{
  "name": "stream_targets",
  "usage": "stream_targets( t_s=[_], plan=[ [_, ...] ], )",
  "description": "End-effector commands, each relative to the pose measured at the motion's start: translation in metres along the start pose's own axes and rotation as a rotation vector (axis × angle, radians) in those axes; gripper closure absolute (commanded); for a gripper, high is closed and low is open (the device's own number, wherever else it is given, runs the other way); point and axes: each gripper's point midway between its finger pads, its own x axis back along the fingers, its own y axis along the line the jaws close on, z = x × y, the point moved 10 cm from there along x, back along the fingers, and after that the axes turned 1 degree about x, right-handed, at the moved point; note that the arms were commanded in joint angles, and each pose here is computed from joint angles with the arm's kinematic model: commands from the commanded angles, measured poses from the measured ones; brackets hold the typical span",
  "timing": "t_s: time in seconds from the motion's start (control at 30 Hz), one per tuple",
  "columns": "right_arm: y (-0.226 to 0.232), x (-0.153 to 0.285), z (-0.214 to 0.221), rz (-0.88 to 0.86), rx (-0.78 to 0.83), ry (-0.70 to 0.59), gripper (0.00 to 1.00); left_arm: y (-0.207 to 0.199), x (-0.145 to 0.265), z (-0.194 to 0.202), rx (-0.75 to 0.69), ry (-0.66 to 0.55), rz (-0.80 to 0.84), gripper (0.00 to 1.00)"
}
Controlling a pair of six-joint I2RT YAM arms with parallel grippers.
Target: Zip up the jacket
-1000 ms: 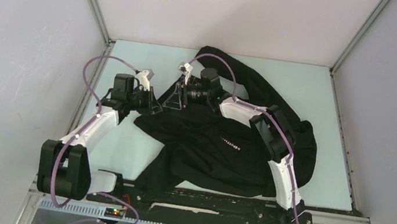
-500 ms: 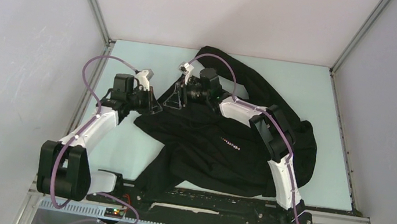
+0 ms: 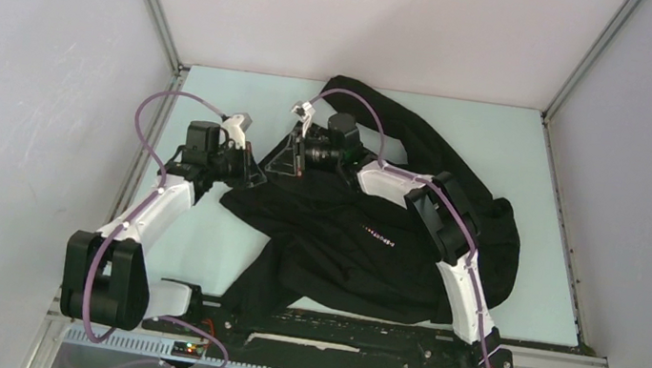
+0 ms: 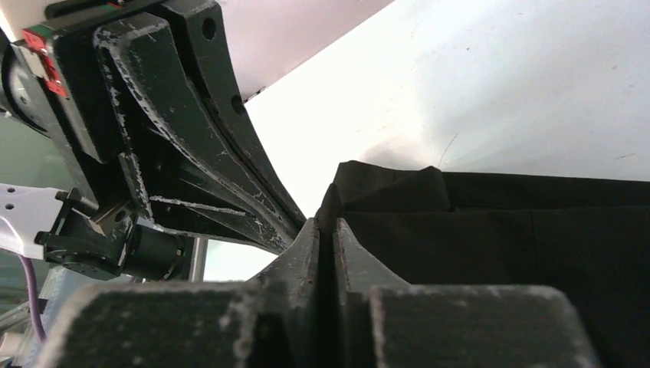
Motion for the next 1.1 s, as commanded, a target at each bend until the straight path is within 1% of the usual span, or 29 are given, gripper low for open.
stream_targets(
  t_s=[0.0, 0.03, 0.13, 0.2, 0.43, 0.5, 0.63, 0.77, 1.07],
  plan=[
    [0.014, 0.009, -0.026, -0.045, 0.059, -0.070, 0.98, -0.005, 0.004, -0.010, -0.022, -0.049, 0.027, 1.00],
    [0.016, 0.013, -0.029, -0.029, 0.072, -0.069, 1.00, -0.006, 0.004, -0.010, -0.023, -0.047, 0.030, 1.00],
    [0.031, 0.024, -0.040, 0.041, 0.168, -0.047, 1.00, -0.006, 0.004, -0.010, -0.033, -0.051, 0.043, 1.00],
    [0.037, 0.026, -0.039, 0.111, 0.210, 0.003, 1.00, -0.008, 0.005, -0.010, -0.048, -0.061, 0.060, 1.00],
    [0.053, 0.026, -0.042, 0.216, 0.348, 0.087, 1.00, -0.011, 0.012, -0.011, -0.132, -0.151, 0.091, 1.00],
    [0.059, 0.025, -0.042, 0.238, 0.354, 0.101, 1.00, -0.011, 0.014, -0.011, -0.151, -0.167, 0.086, 1.00],
    [0.065, 0.023, -0.046, 0.289, 0.421, 0.105, 1.00, -0.011, 0.016, -0.010, -0.178, -0.180, 0.082, 1.00],
    [0.065, 0.023, -0.047, 0.345, 0.451, 0.150, 1.00, -0.014, 0.017, -0.008, -0.208, -0.181, 0.080, 1.00],
    [0.072, 0.029, -0.055, 0.351, 0.477, 0.114, 1.00, -0.017, 0.018, -0.004, -0.274, -0.152, 0.030, 1.00]
  ],
)
